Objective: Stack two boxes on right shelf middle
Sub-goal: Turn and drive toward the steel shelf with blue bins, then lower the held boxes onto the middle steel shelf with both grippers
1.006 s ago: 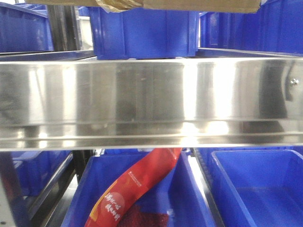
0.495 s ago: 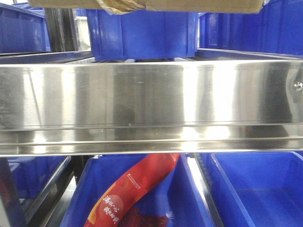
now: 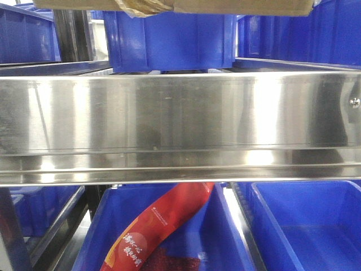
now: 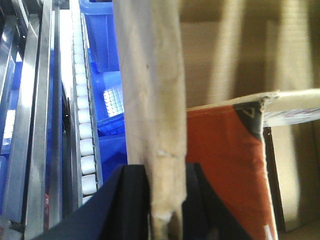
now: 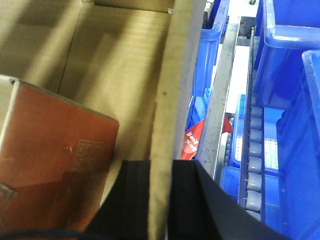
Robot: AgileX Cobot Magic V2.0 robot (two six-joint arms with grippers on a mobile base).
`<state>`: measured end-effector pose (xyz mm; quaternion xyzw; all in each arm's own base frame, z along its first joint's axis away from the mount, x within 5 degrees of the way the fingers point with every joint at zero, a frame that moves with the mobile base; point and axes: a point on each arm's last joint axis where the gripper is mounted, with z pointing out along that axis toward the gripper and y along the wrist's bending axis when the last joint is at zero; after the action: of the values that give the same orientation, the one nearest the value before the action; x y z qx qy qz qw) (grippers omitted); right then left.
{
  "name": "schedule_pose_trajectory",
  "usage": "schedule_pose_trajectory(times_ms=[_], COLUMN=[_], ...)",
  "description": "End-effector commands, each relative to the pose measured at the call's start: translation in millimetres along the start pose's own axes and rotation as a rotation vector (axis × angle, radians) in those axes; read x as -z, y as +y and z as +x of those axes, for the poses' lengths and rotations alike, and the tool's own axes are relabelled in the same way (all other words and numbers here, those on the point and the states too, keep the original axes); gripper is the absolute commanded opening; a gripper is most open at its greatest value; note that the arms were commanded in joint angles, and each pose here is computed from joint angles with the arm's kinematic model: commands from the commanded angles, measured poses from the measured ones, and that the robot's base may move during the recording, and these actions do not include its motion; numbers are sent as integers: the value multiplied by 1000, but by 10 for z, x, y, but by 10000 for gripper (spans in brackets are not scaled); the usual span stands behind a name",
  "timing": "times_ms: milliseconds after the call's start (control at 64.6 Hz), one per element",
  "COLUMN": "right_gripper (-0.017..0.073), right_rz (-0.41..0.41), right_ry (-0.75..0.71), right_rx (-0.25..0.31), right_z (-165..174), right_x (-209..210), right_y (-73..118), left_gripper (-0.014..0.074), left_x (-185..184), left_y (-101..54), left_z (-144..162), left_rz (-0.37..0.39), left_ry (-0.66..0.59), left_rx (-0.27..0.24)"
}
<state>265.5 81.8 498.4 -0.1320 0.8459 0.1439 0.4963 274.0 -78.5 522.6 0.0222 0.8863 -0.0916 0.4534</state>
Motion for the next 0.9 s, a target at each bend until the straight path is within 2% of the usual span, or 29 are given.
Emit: schedule_pose_trajectory(times_ms=[0, 356, 433, 588, 882], right_gripper=[-154, -154, -154, -154, -154], right_rz=[51, 51, 48, 31, 23], right_ry=[-48, -58, -51, 18, 203], right_rx=[31, 31, 28, 7, -26], right_z=[-52, -62, -57, -2, 215], right_x=[42, 42, 17, -230, -896], right_y=[-59, -59, -61, -91, -207], left_gripper=[-111, -111, -111, -111, -111], left_x=[92, 84, 28, -288, -975], left_y=[29, 24, 42, 105, 114], left_z=[-73, -91, -68, -67, 113], left_rz=[-23, -18, -44, -145, -189], left_ry=[-79, -97, -61, -12, 152], left_rx=[-9, -10, -16, -55, -83])
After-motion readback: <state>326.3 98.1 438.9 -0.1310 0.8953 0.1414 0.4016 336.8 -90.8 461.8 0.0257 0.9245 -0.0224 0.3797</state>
